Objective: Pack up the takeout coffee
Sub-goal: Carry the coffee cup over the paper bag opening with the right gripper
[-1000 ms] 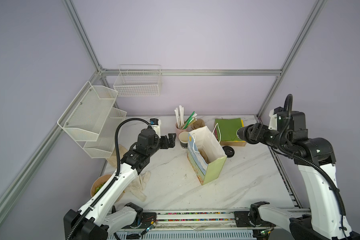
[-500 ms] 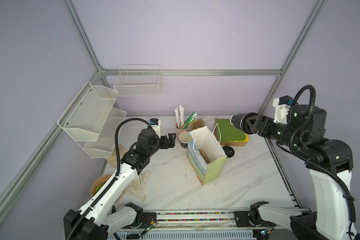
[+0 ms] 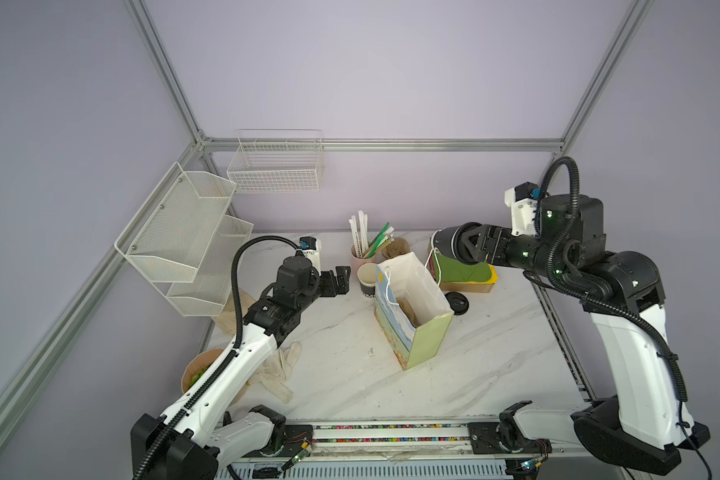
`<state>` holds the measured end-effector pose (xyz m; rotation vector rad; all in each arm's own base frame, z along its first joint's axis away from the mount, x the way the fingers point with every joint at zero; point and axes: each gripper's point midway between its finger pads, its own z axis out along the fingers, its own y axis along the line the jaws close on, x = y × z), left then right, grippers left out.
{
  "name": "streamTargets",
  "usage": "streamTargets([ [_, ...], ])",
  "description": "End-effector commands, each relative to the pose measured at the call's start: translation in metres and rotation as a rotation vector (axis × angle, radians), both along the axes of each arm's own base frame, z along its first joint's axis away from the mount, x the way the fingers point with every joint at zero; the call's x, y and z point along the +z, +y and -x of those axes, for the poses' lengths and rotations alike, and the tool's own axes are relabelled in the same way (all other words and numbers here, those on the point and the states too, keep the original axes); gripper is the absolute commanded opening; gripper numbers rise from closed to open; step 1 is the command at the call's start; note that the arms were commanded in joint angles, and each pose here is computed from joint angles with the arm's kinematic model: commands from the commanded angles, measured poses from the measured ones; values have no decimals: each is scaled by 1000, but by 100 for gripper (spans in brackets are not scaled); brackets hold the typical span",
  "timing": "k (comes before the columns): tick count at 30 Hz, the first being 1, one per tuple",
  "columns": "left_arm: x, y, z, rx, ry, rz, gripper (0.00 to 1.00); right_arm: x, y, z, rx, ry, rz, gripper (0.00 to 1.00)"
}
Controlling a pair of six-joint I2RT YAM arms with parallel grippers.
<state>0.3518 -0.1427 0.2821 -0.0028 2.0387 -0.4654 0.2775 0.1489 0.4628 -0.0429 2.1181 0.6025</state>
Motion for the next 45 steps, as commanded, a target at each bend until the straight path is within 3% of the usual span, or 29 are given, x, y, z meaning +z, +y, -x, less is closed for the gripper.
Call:
streamTargets([
  [1, 14, 5, -5, 12, -36, -16, 100, 9, 9, 5, 31, -25, 20, 72],
  [5, 12, 5, -6, 14, -29, -21, 100, 13, 24, 16, 65, -34, 34, 72],
  [20, 9, 6, -7, 16, -20, -28, 100, -36, 79, 30, 102, 83, 204, 71],
  [45, 8, 4, -6, 6, -17, -23, 100, -139, 89, 36, 117, 282, 472, 72],
])
